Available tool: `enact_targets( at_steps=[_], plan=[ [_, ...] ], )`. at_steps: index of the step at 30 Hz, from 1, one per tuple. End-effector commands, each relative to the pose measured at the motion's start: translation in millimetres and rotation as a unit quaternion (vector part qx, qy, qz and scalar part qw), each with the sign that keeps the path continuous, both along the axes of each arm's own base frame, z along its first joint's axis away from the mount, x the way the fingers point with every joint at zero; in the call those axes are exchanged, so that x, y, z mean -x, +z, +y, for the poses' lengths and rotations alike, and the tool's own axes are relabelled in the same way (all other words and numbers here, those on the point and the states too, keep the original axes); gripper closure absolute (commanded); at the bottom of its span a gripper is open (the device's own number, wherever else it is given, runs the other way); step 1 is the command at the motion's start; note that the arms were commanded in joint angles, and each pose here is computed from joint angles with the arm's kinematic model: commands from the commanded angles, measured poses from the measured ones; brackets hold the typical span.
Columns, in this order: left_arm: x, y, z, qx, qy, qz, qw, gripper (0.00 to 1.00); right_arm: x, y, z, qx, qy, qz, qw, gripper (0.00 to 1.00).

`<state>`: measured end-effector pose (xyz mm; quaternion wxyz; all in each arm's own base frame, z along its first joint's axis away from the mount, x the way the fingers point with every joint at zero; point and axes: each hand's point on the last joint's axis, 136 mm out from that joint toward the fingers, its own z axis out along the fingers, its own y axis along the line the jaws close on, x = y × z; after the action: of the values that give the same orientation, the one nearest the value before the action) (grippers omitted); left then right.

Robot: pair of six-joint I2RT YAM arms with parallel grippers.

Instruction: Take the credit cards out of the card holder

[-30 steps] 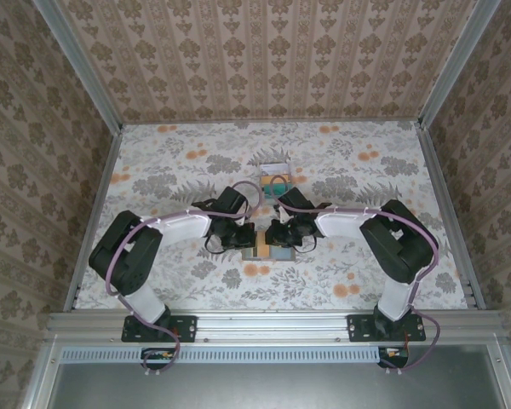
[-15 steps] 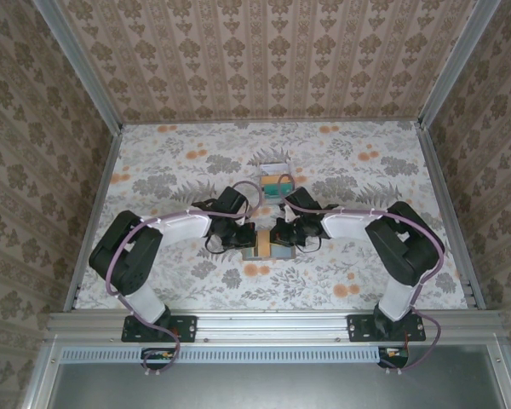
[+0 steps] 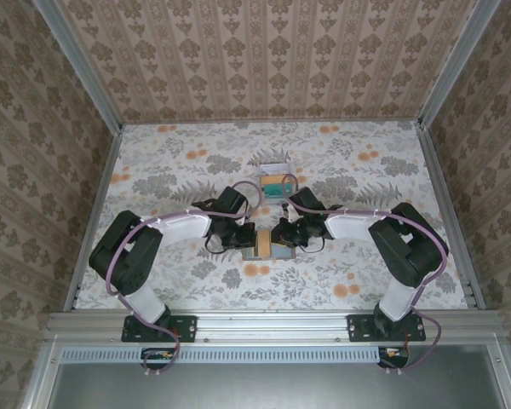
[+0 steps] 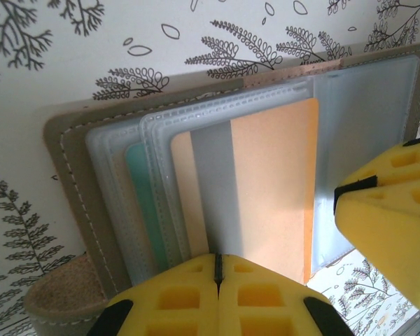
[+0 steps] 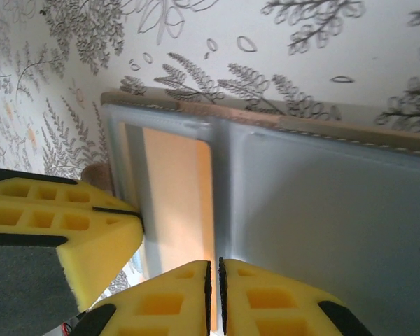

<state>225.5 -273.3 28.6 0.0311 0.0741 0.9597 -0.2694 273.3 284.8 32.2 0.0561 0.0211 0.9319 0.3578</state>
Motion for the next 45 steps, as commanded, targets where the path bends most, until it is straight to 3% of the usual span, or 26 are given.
enact_targets(
  at_steps=[1, 14, 21, 25, 27, 45],
  plan=[
    [11, -20, 21, -0.043, 0.01, 0.025, 0.999, 1.0, 2, -1, 6, -0.011, 0.006, 0.004, 1.0, 0.84],
    [11, -20, 20, -0.042, 0.009, 0.024, 0.999, 1.0, 5, -16, 5, 0.016, 0.011, 0.018, 1.0, 0.81],
    [12, -21, 17, -0.039, 0.007, 0.026, 0.999, 1.0, 5, -15, 19, -0.02, 0.019, 0.026, 0.999, 0.81],
    [12, -21, 16, -0.038, 0.006, 0.026, 0.999, 1.0, 5, -14, 19, -0.018, 0.019, 0.025, 0.999, 0.89],
    [12, -20, 16, -0.04, 0.005, 0.025, 0.999, 1.0, 6, -15, 16, -0.014, 0.017, 0.026, 0.999, 1.0],
    [3, -15, 31, -0.049, 0.012, 0.018, 0.999, 1.0, 5, -16, -24, 0.01, -0.014, 0.024, 1.0, 1.0]
  ],
)
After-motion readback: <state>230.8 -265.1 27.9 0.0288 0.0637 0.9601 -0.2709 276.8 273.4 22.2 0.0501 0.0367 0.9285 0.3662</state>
